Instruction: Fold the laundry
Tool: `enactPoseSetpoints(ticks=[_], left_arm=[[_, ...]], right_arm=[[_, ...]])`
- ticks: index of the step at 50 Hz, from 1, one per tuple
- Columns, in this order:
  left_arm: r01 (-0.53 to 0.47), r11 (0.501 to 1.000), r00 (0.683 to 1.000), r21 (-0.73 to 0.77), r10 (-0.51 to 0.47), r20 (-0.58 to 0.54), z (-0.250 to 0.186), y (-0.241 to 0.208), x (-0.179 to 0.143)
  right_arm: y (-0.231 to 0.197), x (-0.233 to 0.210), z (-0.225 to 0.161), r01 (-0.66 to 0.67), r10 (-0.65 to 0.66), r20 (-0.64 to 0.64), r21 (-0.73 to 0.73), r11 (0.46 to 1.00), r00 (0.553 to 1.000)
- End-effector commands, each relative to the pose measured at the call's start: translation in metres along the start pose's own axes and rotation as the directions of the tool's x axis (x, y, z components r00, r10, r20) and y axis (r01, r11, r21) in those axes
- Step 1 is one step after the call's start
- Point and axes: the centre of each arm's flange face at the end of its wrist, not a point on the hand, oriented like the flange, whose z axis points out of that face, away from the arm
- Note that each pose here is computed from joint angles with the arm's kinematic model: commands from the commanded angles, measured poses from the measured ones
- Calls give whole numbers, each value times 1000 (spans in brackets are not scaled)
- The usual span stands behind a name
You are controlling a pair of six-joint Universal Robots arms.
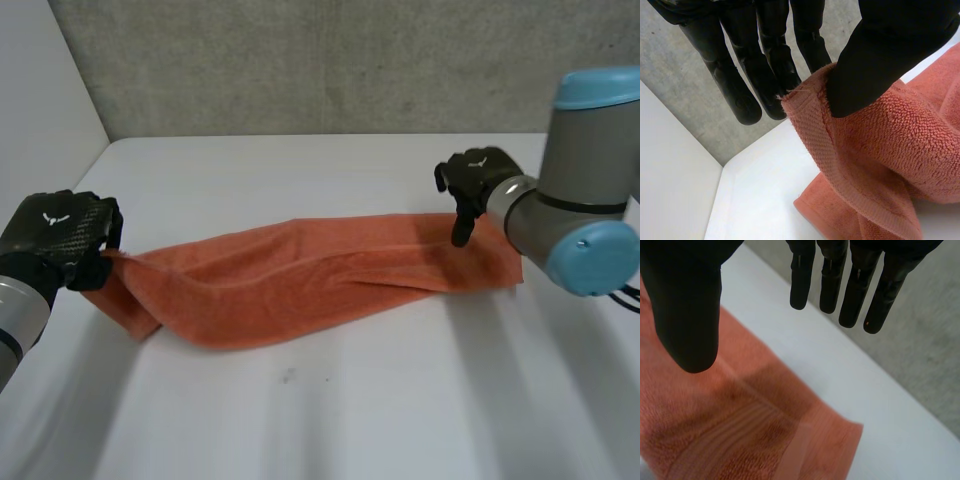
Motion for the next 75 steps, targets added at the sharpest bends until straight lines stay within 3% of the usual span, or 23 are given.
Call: enactPoseSetpoints(ticks=[1,19,40,45,50,55,57,65,72,75], left_arm=[[-5,1000,1000,27,5,12,4,-2,-2],[-7,999,1000,44,6,28,9,-1,-6],[-7,999,1000,43,6,22,8,-1,-4],[-7,999,1000,44,6,23,8,-1,-4],[-9,999,1000,51,7,27,9,-3,-5],[-14,997,999,70,10,54,11,-9,-13],[-14,997,998,72,10,56,11,-10,-14],[-26,994,993,106,14,116,8,-22,-30],[-25,997,995,74,17,95,-2,-22,-28],[-15,999,997,37,12,81,-4,-17,-26]], right_arm=[[20,-4,34,1,-2,-16,-75,997,1000],[68,0,61,-24,30,29,-187,982,999],[78,-3,57,-16,28,50,-227,974,998],[60,5,51,-28,33,23,-186,982,999],[3,38,12,-30,27,-50,-58,998,998],[-24,56,-22,0,-1,-87,-13,1000,996],[-37,61,-52,51,-52,-97,-10,999,994],[-34,74,-125,278,-292,-105,-125,952,951],[-26,71,-158,335,-353,-95,-163,928,931],[0,68,-168,355,-376,-43,-246,902,925]])
